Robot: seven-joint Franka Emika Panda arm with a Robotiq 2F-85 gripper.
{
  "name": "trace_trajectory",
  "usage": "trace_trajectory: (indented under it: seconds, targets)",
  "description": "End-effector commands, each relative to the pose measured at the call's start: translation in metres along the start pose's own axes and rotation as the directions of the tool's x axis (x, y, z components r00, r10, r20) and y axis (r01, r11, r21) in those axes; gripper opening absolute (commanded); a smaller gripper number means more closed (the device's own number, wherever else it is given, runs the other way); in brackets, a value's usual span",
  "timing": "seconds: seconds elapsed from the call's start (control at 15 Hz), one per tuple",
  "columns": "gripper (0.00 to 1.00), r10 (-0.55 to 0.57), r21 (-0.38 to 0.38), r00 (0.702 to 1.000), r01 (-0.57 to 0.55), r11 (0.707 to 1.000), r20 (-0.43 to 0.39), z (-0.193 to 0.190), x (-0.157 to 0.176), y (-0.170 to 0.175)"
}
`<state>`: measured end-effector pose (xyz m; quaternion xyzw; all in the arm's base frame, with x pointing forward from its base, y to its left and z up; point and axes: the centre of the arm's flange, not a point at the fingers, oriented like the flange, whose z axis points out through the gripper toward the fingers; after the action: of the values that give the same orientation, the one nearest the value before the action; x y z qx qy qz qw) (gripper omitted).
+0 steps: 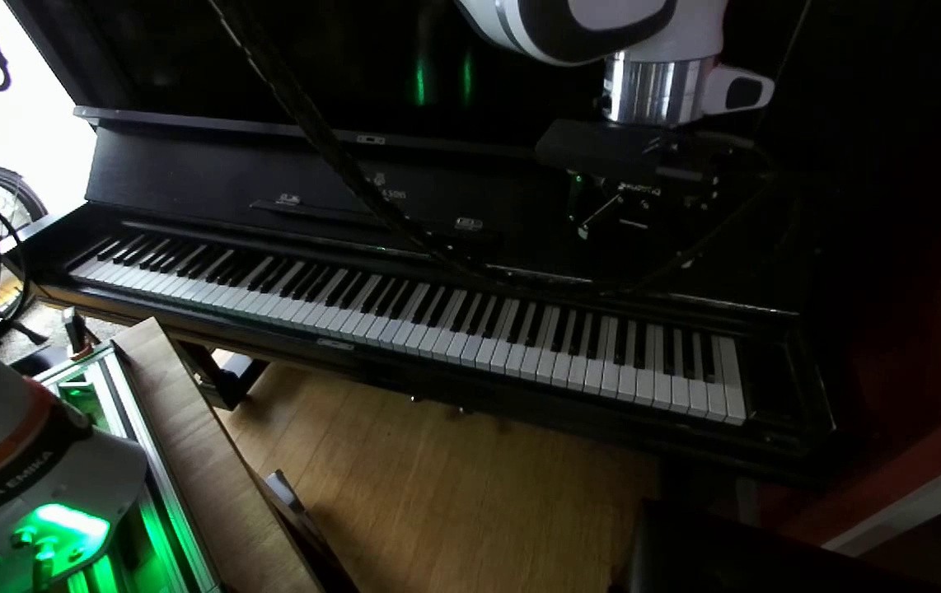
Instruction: Push a black key on the right side of the piano
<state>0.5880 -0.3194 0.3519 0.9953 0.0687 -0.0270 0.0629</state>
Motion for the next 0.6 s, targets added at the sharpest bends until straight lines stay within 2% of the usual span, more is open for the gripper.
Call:
trace_trajectory:
  seconds: [0.0, 0.2, 0.27, 0.33, 0.53]
  targets:
    - [1.0, -0.017, 0.07, 0.997, 0.022, 0.997, -0.072, 0.038, 0.01, 0.007]
    - [1.0, -0.028, 0.084, 0.995, 0.035, 0.996, -0.094, 0.064, 0.011, 0.017]
    - [1.0, -0.001, 0.094, 0.997, 0.008, 0.996, -0.078, 0.069, 0.009, 0.023]
    - [1.0, -0.01, 0.07, 0.998, 0.014, 0.997, -0.062, 0.057, 0.006, 0.009]
    - [1.0, 0.003, 0.076, 0.998, 0.001, 0.997, -0.056, 0.067, 0.003, 0.018]
